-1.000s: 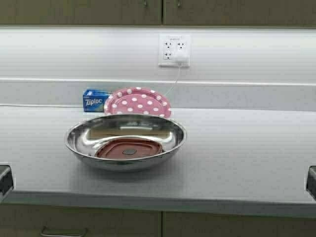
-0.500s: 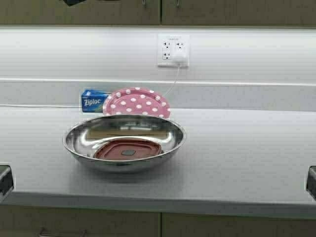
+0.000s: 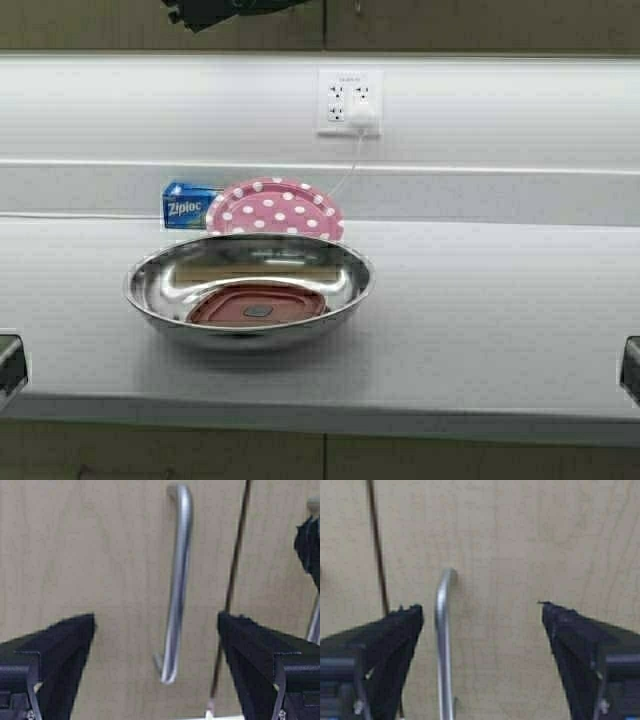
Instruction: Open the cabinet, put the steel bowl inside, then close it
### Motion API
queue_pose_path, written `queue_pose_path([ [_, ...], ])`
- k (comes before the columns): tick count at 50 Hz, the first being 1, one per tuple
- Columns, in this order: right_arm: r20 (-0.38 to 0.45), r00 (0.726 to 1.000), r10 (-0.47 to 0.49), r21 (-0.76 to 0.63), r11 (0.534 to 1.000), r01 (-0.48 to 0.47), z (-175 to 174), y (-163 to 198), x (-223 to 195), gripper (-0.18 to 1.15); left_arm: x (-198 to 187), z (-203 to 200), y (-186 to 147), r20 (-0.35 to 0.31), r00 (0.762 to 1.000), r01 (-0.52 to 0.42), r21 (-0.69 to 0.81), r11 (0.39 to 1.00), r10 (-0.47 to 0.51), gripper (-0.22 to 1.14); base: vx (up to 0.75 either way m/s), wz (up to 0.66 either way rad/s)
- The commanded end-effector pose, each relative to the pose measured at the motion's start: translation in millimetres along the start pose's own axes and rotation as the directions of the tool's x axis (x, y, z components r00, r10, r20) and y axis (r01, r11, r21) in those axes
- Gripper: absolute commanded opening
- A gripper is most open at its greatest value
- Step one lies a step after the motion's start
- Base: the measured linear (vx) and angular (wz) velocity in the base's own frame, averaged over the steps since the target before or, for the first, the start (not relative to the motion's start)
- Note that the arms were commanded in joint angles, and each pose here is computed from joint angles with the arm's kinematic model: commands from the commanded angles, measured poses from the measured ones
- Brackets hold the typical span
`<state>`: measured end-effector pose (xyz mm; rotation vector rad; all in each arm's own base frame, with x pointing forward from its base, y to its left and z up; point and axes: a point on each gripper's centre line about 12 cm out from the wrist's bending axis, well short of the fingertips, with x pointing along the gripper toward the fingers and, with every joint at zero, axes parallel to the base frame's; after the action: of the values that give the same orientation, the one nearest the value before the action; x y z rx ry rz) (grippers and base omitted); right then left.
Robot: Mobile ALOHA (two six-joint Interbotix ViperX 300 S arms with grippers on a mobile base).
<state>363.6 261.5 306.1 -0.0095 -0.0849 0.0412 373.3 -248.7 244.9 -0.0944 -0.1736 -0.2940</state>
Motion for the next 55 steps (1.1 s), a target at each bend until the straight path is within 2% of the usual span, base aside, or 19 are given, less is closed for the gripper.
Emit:
queue_pose_path([
  [1,0.022,1.0,-0.01,0.021,1.0,0.009,10,0,2,1.02,3,13,-1,0.049,0.999,-0.006,-0.01,1.0,0.006,1.01,0.02,-0.01],
  [12,0.023,0.999,-0.024,0.028,0.999,0.023,8,3,11,1.01,5,13,-1,0.07,0.997,-0.014,0.004,1.0,0.014,0.98,0.01,-0.01],
  [16,0.028,0.999,-0.036,0.033,0.999,0.035,8,3,14,0.98,6,11,-1,0.069,0.997,-0.016,0.006,1.0,0.015,0.87,0.01,-0.01],
  [19,0.037,0.998,-0.053,0.041,0.998,0.051,9,3,16,0.92,6,10,-2,0.063,0.998,-0.013,0.007,1.0,0.012,0.7,0.01,-0.01],
  [22,0.041,0.997,-0.067,0.05,0.997,0.065,10,3,17,0.81,7,7,-3,0.052,0.999,-0.01,0.008,1.0,0.009,0.42,0.01,-0.01],
  [25,0.037,0.996,-0.075,0.062,0.995,0.072,11,4,19,0.6,7,5,-4,0.038,0.999,-0.004,0.009,1.0,0.003,0.09,0.0,0.0],
  [28,0.034,0.996,-0.079,0.07,0.995,0.077,11,4,20,0.37,8,5,-4,0.024,1.0,0.001,0.005,1.0,-0.001,-0.13,0.0,0.0],
  [30,0.03,0.996,-0.08,0.07,0.994,0.078,10,3,19,0.21,8,4,-5,0.014,1.0,0.007,0.004,1.0,-0.007,-0.12,0.0,0.0],
  [33,0.03,0.997,-0.077,0.072,0.995,0.074,12,2,16,-0.01,8,5,-5,-0.003,1.0,0.013,-0.003,1.0,-0.013,-0.01,0.0,0.01],
  [35,0.026,0.997,-0.072,0.068,0.995,0.07,11,2,12,-0.06,6,6,-5,-0.012,1.0,0.018,-0.004,1.0,-0.018,0.06,-0.01,0.02],
  [37,0.021,0.998,-0.06,0.065,0.996,0.058,12,2,7,-0.04,2,10,-5,-0.02,0.999,0.028,-0.004,1.0,-0.028,0.08,-0.01,0.02],
  [42,-0.008,1.0,-0.011,0.05,0.999,0.012,10,0,-9,0.09,-14,22,-2,-0.04,0.997,0.061,0.008,0.998,-0.06,0.04,-0.01,0.0],
  [49,-0.056,0.996,0.073,0.037,0.997,-0.071,13,-13,-33,0.06,-42,39,6,-0.078,0.993,0.094,0.011,0.995,-0.093,0.03,0.0,0.0],
  [55,-0.095,0.981,0.169,0.006,0.986,-0.169,21,-24,-53,0.06,-62,53,21,-0.123,0.987,0.104,0.008,0.995,-0.102,0.03,-0.01,-0.01],
])
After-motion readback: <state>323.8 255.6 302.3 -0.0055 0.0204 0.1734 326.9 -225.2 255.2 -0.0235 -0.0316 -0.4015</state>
